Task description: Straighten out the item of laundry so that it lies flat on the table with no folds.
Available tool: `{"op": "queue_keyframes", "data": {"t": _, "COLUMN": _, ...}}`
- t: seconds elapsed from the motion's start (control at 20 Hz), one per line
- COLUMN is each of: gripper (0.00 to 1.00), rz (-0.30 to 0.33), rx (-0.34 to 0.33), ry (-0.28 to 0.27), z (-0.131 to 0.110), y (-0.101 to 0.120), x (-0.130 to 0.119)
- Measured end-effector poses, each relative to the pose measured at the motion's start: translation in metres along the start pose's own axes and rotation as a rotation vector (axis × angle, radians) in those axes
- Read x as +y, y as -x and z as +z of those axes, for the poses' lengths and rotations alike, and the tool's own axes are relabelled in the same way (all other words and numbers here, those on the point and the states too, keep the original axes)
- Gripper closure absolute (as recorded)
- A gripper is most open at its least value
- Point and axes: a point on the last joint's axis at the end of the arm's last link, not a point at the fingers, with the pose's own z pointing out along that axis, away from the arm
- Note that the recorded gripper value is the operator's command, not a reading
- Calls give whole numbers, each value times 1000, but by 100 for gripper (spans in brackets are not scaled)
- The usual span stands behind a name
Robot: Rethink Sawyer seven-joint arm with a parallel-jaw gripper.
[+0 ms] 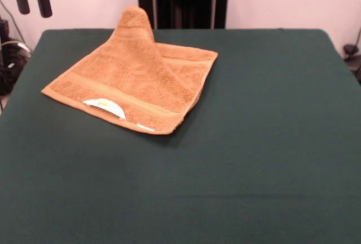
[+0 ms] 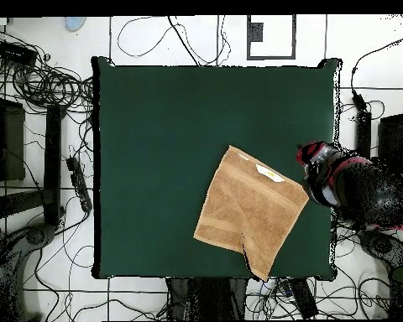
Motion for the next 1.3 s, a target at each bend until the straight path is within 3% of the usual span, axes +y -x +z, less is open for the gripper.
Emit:
{"op": "queue_keyframes", "data": {"t": 0.35, "gripper": 0, "rz": -15, "rx": 4, "ry": 28, "z": 15, "y": 7, "x": 26}}
{"op": "queue_keyframes", "data": {"t": 0.6, "gripper": 0, "rz": -48, "rx": 35, "ry": 39, "z": 38, "y": -6, "x": 46}}
{"op": "queue_keyframes", "data": {"t": 1.05, "gripper": 0, "rz": -187, "rx": 68, "ry": 54, "z": 101, "y": -65, "x": 105}}
{"op": "queue_keyframes", "data": {"t": 1.3, "gripper": 0, "rz": -287, "rx": 43, "ry": 69, "z": 140, "y": -116, "x": 144}}
